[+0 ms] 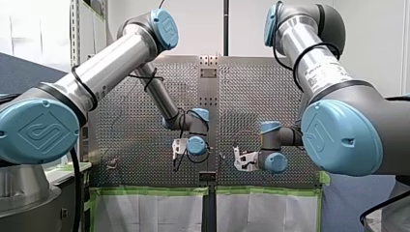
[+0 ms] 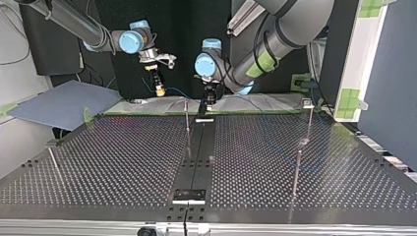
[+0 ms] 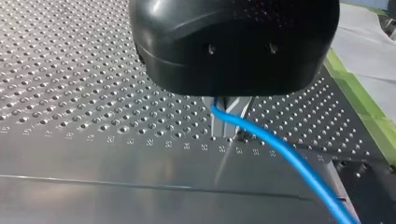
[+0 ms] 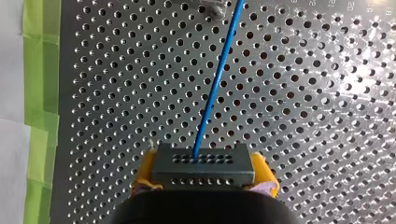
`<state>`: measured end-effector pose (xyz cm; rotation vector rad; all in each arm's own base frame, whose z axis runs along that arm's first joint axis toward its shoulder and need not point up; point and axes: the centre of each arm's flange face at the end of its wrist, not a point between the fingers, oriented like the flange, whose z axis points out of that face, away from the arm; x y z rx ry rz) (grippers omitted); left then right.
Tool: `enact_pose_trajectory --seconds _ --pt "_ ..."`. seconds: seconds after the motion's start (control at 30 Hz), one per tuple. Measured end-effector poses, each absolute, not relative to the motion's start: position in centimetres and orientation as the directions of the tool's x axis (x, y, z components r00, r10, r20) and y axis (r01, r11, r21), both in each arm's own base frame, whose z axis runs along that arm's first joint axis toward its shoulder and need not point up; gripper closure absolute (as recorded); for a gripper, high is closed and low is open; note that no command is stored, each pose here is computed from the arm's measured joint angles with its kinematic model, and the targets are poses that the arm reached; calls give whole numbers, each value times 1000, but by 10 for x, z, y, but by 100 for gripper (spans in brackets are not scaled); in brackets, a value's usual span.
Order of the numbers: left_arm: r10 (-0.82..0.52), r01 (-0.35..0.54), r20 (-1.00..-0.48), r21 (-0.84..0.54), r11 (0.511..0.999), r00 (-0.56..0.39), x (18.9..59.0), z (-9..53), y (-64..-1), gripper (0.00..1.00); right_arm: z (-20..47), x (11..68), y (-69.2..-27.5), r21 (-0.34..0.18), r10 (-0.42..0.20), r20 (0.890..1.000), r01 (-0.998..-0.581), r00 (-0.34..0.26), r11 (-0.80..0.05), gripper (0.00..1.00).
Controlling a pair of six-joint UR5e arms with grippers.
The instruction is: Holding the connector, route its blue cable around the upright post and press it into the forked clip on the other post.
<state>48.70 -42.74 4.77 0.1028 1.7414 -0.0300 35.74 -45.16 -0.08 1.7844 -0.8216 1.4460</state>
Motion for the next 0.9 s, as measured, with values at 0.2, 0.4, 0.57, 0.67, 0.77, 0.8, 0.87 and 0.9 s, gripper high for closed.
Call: enact_pose_trajectory --seconds 0.2,0.4,0.57,0.67,0.77,0.8,0.87,0.9 --pt "41 60 -980 30 998 -194 485 26 -422 100 -2 353 -454 117 -66 981 -827 182 -551 56" --pt "36 67 -977 22 997 -209 482 5 -422 100 -2 343 -460 119 -75 980 -843 185 -524 56" --pt "36 75 -977 20 997 -211 479 2 -424 100 -4 338 -462 121 -82 979 -854 187 -506 56" --pt "36 81 -977 19 997 -211 478 2 -426 100 -4 335 -463 121 -85 978 -858 188 -500 54" --pt "36 85 -977 18 996 -211 478 2 -427 100 -5 333 -464 122 -88 978 -860 189 -495 54" --pt "36 86 -977 18 996 -211 478 2 -427 100 -6 332 -464 122 -89 978 -861 190 -494 54" --pt "36 86 -977 18 996 -211 478 2 -427 100 -10 331 -464 124 -95 976 -861 195 -493 51" --pt "36 86 -977 18 996 -211 478 2 -427 100 -13 330 -463 126 -98 975 -861 199 -493 51"
